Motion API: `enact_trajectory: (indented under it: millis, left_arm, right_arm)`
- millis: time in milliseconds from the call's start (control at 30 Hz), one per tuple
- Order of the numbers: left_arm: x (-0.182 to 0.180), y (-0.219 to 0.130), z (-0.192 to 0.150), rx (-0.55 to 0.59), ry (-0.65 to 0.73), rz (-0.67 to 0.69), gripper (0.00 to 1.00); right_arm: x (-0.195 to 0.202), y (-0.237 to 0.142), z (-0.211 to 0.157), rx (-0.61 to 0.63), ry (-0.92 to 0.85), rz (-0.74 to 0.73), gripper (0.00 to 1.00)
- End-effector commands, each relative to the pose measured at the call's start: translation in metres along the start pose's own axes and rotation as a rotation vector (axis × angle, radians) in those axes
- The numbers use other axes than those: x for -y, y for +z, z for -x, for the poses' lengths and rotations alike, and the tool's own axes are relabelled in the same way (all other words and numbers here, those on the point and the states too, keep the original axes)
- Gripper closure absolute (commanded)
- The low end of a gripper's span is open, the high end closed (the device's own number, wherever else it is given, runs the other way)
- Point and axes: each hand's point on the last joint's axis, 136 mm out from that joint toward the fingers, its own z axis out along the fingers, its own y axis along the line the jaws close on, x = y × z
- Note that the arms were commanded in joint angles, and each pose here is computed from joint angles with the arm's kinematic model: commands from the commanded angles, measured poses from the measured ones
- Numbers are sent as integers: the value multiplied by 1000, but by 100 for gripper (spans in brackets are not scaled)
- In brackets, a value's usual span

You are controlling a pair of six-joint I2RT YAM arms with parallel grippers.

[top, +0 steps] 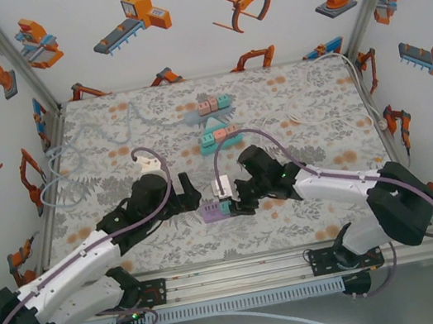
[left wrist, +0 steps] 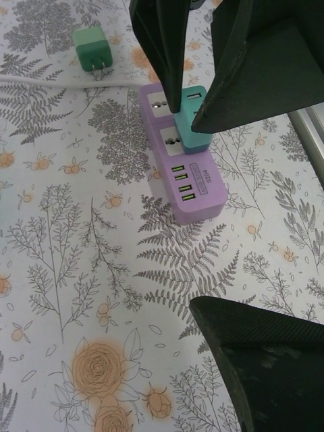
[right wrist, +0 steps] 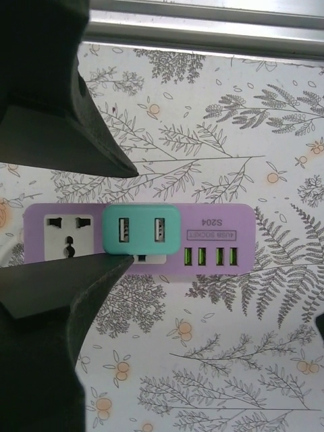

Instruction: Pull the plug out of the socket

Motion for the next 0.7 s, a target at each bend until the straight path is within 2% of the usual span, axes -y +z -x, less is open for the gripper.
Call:
enact_trajectory:
  millis: [0, 133, 200, 367, 567, 667]
  left_arm:
    - [4, 9, -10, -45, -4, -24, 8]
    - [10, 27, -17, -93, -36, -38, 14]
    - [11, 36, -21, -126, -52, -22, 22]
    - [22, 58, -32, -195, -61, -46, 44]
    - [22, 73, -53, -288, -65, -33, 55]
    - [19, 74, -61, -316, -71, -24, 57]
  right_arm:
    - [2, 3, 16, 51, -62, 11, 58]
    - [3, 5, 14, 44, -60, 9, 69]
    - [4, 5, 14, 47, -61, 7, 73]
    - [10, 7, 12, 46, -48, -28, 74]
    - [10, 8, 9, 43, -40, -38, 74]
    - [11, 8, 8, 40, -40, -46, 74]
